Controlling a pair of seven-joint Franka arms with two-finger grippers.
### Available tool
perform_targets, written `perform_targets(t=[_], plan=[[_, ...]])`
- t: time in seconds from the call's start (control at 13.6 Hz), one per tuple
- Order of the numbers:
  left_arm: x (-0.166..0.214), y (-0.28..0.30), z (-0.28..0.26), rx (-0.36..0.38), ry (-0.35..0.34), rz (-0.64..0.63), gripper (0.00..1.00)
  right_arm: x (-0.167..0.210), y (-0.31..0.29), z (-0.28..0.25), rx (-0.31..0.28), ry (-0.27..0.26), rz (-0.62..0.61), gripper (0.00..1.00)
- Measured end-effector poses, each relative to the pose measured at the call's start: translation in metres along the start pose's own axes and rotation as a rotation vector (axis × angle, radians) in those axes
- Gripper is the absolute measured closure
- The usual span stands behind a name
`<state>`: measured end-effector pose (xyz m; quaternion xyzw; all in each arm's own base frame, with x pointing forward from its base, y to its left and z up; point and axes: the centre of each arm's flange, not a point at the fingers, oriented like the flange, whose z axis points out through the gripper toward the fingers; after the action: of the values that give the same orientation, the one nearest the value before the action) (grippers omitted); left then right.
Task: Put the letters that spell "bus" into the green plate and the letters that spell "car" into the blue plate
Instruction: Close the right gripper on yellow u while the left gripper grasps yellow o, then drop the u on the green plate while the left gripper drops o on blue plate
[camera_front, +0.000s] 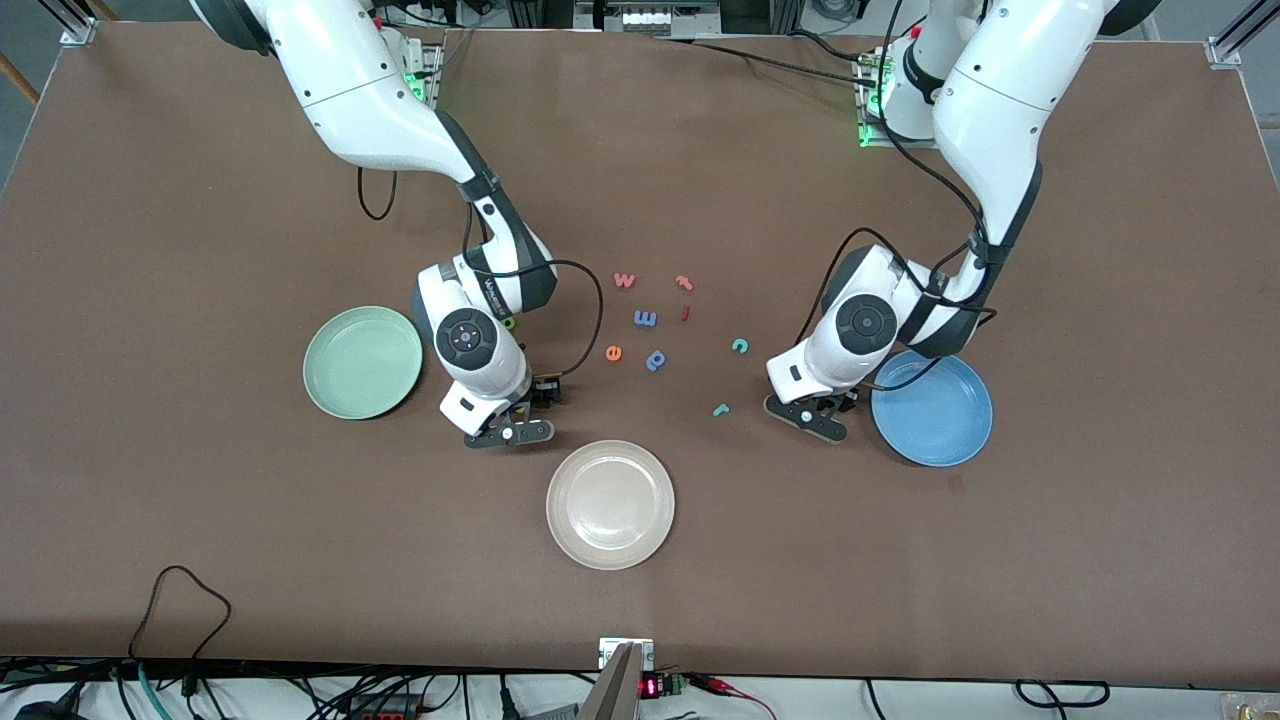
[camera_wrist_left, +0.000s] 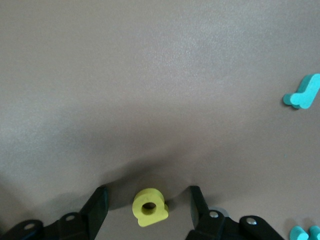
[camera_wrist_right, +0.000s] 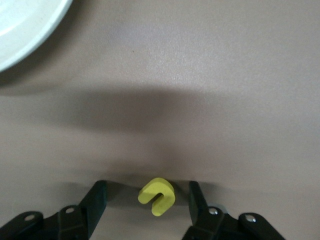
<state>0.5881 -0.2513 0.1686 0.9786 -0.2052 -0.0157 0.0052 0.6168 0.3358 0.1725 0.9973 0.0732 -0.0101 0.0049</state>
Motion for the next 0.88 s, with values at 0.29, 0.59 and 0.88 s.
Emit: perform_targets(t=[0.29, 0.59, 0.88], plan=[[-0.005, 0.001, -0.003, 0.003, -0.004, 0.004, 0.55, 0.001, 0.001, -0.004, -0.002, -0.001, 0.002, 0.43], [-0.006, 0.001, -0.005, 0.004, -0.004, 0.005, 0.70, 0.004, 0.007, -0.006, -0.007, 0.000, 0.009, 0.70], [0.002, -0.015, -0.040, 0.030, -0.046, 0.027, 0.70, 0.004, 0.007, -0.006, -0.007, -0.001, 0.009, 0.70]])
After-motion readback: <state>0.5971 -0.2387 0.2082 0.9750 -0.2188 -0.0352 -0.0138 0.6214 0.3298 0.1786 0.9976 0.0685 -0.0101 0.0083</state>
